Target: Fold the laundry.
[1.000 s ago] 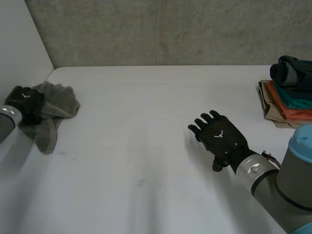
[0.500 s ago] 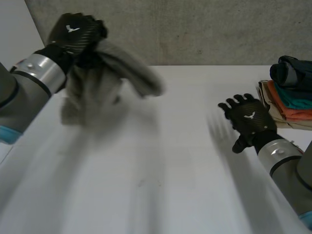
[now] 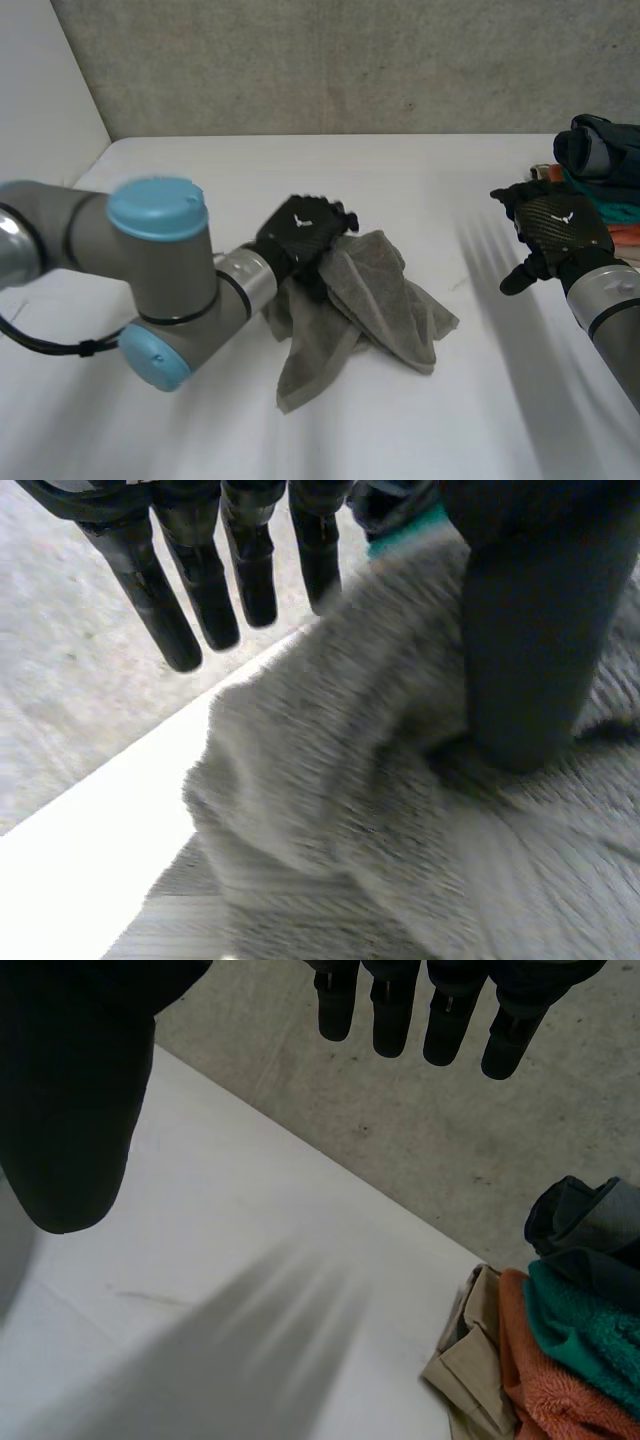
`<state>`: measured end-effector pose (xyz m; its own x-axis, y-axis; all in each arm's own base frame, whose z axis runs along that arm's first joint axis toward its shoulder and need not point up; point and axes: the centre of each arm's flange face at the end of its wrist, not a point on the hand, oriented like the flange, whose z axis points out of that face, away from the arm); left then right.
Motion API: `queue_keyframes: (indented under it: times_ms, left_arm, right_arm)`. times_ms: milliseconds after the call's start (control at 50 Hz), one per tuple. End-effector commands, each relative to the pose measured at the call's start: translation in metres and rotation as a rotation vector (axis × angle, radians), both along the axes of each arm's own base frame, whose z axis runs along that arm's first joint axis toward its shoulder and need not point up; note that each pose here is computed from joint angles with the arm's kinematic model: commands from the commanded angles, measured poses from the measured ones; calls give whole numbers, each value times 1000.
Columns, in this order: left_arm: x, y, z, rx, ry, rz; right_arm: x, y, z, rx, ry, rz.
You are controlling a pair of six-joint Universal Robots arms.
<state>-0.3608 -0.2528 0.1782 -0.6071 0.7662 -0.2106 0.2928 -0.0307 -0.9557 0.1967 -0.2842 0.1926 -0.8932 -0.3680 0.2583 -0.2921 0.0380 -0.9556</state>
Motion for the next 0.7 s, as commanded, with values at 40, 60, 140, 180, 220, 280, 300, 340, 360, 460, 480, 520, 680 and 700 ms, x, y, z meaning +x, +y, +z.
queue_keyframes:
  times_ms: [40,60,140,180,220,280,300,340,360,460,480,520,680,700]
  left_arm:
    - [35,21,70,-77,55,72]
    - [40,24,74,-84,59,76]
    - [58,24,85,-103,73,112]
    - [71,13,81,-96,62,160]
    - [79,5,80,-94,57,188]
    - [94,-16,72,-75,43,229]
    - [95,-21,65,-60,36,226]
    - [99,-40,37,4,6,208]
    - [98,-44,30,17,-3,196]
    - [102,-60,-6,78,-74,111]
    - [103,-61,-14,99,-99,89]
    - [104,-61,-22,132,-114,82]
    - [91,-52,-35,240,-65,72]
    - [88,-50,-36,253,-56,68]
  right_arm:
    - [2,13,5,99,17,16]
    - [3,16,6,111,19,21]
    - [12,35,11,183,28,65]
    - [23,49,11,229,27,111]
    - [31,58,12,252,16,139]
    - [44,71,11,283,-17,182]
    - [48,74,11,289,-26,195]
    - [58,84,9,303,-50,233]
    - [62,85,7,307,-56,244]
    - [91,84,-13,319,-83,296]
    - [94,84,-15,319,-84,297]
    - [103,81,-18,301,-82,285]
    - [127,70,-37,271,-74,276]
    - [131,70,-39,269,-73,286]
